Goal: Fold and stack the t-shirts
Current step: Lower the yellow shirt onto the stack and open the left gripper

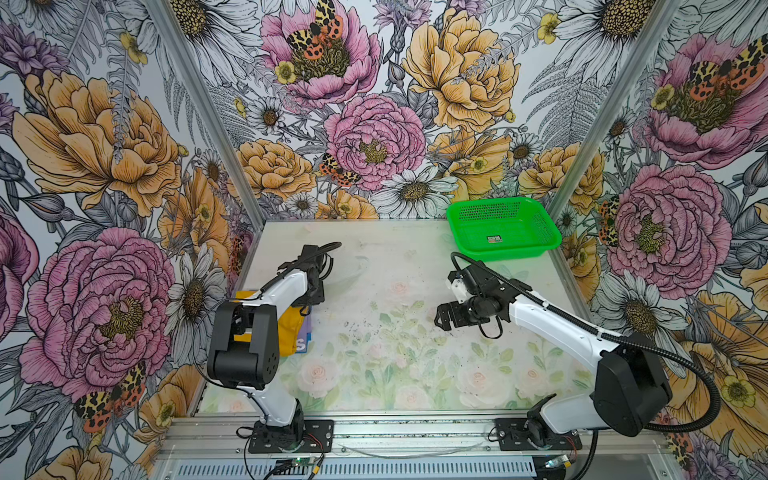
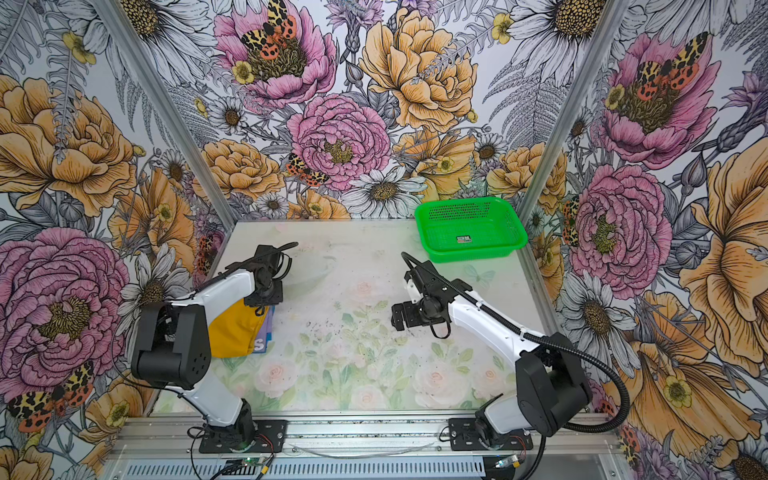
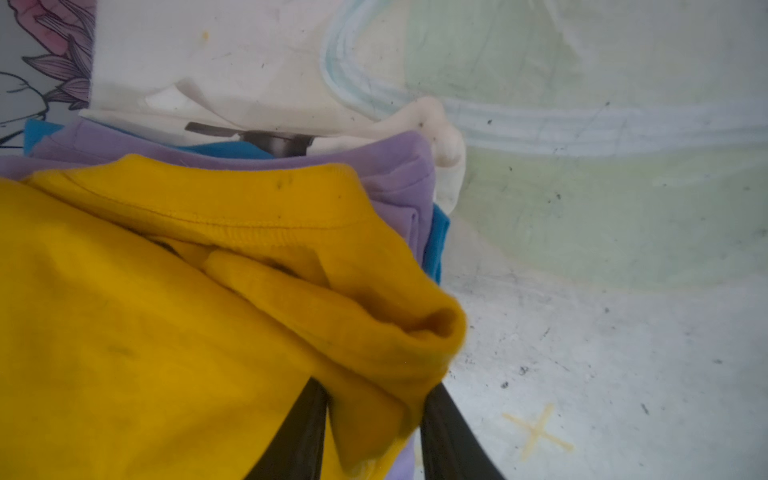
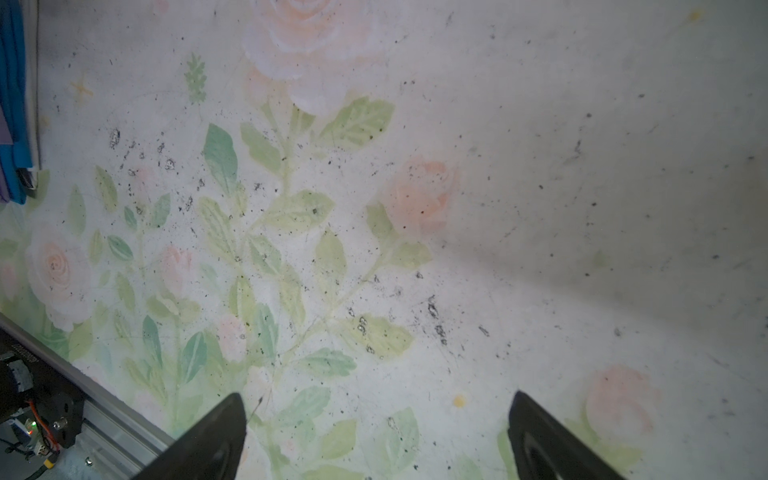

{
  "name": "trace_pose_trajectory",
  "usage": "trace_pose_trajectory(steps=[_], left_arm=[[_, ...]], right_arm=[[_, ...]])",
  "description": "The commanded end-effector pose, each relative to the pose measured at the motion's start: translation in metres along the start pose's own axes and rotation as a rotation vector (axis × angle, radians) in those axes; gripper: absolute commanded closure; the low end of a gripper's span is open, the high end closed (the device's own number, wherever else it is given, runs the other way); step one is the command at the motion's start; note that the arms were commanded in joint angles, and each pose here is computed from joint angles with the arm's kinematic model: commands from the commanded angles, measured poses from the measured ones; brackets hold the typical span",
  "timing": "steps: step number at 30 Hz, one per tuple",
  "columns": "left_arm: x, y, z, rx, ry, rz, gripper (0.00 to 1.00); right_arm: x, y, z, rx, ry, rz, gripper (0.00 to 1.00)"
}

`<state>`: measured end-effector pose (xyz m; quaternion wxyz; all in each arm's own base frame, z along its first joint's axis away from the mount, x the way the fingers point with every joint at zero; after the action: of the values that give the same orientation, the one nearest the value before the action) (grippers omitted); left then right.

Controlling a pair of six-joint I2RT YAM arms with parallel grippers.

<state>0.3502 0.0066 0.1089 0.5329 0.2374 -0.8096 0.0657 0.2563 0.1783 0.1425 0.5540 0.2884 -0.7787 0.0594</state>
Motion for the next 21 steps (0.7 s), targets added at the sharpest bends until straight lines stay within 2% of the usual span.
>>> trace_pose_trajectory(steps=[1,5,6,9,15,21], left_arm=[[0.011,-0.005,-0.017,0.035,-0.075,0.013,0.62],[0.009,-0.006,-0.016,0.026,-0.064,0.024,0.64],[0.008,-0.007,-0.016,0.026,-0.055,0.031,0.71],[0.006,-0.008,-0.015,0.030,-0.042,0.042,0.83],[0.015,-0.007,-0.018,0.037,-0.052,0.059,1.00],[0.038,-0.004,-0.027,0.063,-0.089,0.101,1.00]], right_arm=[[0.000,-0.002,-0.002,0.000,-0.018,0.023,0.01],[0.000,-0.002,-0.003,0.000,-0.019,0.023,0.01],[0.000,-0.002,-0.003,0.001,-0.020,0.023,0.01],[0.001,-0.001,-0.004,0.001,-0.024,0.021,0.01],[0.001,-0.001,-0.002,0.000,-0.020,0.020,0.01],[-0.003,-0.001,0.001,-0.003,-0.007,0.016,0.01]])
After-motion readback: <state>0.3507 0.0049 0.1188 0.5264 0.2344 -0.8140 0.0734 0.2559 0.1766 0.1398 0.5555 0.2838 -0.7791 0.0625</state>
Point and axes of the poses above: each gripper's point midway between its finger pads, its own x axis back along the fingers, its own y axis along the line the jaws close on, z = x × y, the point moved 4 cm from there along x, back along the fingers, and after that the axes turned 13 degrees about x, right-handed, at the moved point
